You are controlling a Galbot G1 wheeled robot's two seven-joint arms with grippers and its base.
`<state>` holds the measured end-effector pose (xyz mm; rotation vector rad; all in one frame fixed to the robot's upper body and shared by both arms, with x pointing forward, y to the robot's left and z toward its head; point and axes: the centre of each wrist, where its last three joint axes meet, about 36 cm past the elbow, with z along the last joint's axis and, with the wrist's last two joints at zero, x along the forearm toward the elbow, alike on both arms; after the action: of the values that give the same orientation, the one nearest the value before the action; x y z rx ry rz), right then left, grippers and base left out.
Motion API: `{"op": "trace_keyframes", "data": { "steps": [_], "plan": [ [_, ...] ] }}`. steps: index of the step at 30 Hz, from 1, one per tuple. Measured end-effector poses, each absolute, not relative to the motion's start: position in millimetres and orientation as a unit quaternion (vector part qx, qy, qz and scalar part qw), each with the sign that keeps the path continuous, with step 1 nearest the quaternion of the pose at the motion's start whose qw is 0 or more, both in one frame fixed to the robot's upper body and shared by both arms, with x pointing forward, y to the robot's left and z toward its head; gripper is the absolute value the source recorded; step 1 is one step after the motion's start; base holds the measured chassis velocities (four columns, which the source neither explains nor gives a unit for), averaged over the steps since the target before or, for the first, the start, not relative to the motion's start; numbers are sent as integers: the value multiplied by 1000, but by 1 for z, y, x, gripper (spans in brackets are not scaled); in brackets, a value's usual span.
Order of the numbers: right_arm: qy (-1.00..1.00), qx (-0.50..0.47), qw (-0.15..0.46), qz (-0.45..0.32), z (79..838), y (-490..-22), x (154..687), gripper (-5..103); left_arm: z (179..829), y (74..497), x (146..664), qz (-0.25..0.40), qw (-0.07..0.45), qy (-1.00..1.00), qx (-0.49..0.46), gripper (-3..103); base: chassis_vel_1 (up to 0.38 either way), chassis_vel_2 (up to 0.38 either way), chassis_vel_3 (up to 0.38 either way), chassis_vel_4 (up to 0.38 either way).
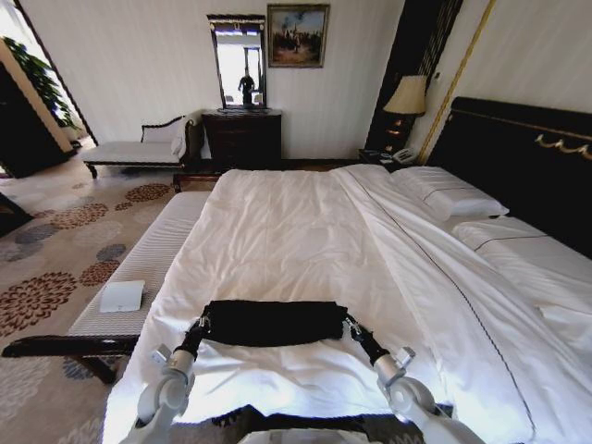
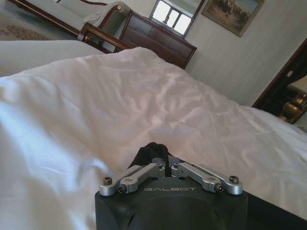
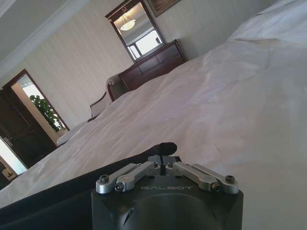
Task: Fold the clothes on the bed.
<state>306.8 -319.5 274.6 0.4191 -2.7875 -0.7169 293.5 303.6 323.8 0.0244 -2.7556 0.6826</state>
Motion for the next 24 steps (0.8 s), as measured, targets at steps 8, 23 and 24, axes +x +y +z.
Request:
{"op": "trace_keyframes", "data": {
  "steps": [8,23,24],
  "plan": [
    [-964,129,77,-220,324,-318,300,28,389,316,274,223,116,-968,12,22,0,0,0,0],
    [-961,63,216,-161,356,-279,379,78,402,287,342,120,238,-961,68,77,0,0,0,0],
    [-960,59,233,-147,354,-274,384,84,398,282,344,102,257,-959,68,82,0,0,0,0]
  ]
}}
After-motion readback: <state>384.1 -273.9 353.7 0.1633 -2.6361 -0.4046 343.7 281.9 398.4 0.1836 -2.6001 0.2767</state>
